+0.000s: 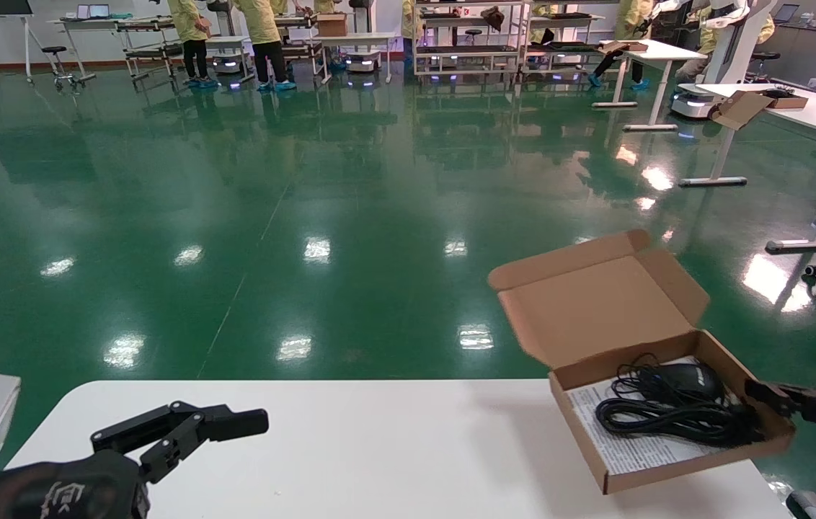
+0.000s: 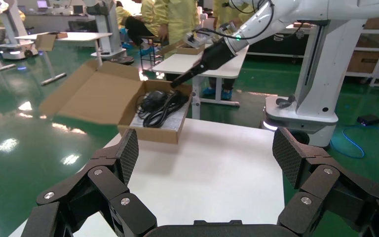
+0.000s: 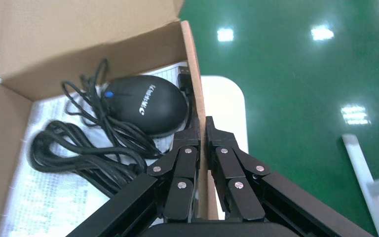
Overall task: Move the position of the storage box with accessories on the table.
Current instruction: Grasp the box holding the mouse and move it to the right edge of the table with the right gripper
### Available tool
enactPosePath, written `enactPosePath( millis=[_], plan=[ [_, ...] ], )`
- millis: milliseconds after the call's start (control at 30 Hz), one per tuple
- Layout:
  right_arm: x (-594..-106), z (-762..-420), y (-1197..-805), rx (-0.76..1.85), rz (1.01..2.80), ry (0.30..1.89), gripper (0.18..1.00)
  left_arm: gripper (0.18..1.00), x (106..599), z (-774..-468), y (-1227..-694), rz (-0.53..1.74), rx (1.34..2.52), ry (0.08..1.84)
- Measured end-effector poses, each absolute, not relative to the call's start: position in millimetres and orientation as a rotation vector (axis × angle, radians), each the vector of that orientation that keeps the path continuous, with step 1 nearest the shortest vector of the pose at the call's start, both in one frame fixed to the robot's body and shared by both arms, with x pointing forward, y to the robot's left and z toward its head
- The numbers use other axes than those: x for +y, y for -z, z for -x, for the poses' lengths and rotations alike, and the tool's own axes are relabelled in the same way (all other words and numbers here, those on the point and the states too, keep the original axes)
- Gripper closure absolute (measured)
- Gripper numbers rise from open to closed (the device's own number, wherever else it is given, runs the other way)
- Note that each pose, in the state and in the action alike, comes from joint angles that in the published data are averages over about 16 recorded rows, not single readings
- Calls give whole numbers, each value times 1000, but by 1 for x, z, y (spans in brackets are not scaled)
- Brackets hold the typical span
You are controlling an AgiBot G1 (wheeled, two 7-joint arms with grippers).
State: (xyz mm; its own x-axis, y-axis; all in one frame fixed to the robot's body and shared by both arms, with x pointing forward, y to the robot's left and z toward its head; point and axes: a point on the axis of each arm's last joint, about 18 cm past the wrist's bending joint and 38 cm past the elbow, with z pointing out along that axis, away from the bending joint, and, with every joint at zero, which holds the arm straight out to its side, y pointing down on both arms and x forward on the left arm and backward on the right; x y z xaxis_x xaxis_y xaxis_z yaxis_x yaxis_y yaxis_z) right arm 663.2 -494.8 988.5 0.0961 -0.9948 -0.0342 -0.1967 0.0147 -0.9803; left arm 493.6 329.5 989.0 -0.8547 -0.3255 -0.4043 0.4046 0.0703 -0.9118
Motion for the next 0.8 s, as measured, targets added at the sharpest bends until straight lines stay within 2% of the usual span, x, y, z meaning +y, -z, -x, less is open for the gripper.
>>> enactPosePath(
  millis=[800],
  plan=[
    [-530, -650, -897, 1421, 1357, 1003, 979, 184, 330, -494, -989, -78, 1836, 1838]
  ],
)
